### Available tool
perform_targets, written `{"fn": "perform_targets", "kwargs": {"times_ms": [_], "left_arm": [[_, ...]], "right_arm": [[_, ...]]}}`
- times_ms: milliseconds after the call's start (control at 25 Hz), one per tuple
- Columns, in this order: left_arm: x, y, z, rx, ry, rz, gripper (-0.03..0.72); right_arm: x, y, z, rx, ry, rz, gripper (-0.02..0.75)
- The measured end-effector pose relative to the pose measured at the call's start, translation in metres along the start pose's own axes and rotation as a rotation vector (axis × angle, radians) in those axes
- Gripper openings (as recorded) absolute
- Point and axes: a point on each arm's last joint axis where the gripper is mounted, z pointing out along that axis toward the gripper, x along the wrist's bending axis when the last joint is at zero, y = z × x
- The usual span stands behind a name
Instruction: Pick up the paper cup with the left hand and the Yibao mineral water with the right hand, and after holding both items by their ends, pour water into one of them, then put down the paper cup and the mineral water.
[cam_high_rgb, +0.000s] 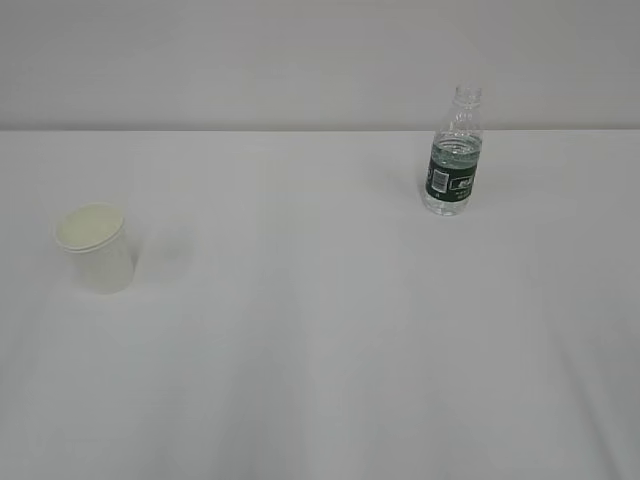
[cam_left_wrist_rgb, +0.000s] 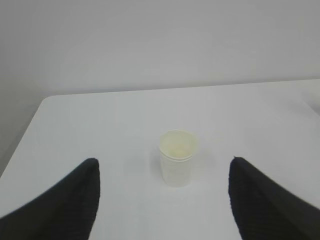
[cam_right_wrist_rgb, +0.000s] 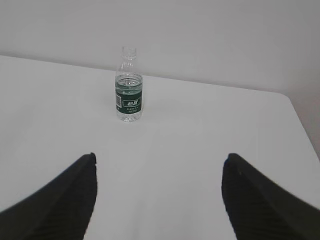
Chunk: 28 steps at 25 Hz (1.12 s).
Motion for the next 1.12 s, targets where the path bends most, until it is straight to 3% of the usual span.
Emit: {"fn": "perform_targets", "kwargs": {"times_ms": [560, 600, 680, 1120], "left_arm": [[0.0, 0.001, 0.0, -0.011, 0.0, 0.004, 0.572], [0.0, 0.001, 0.0, -0.011, 0.0, 0.004, 0.572], [0.0, 0.001, 0.0, -0.011, 0.0, 0.004, 0.572], [0.0, 0.001, 0.004, 0.009, 0.0, 0.005, 0.572]], "right_arm": [[0.002, 0.003, 0.023, 0.053, 0.043, -0.134, 0.588], [0.008, -0.009, 0.03, 0.083, 0.096, -0.07, 0.588], [0.01, -0.012, 0.033, 0.077, 0.108, -0.065, 0.588], [0.009, -0.013, 0.05, 0.061, 0.096, -0.05, 0.588]]}}
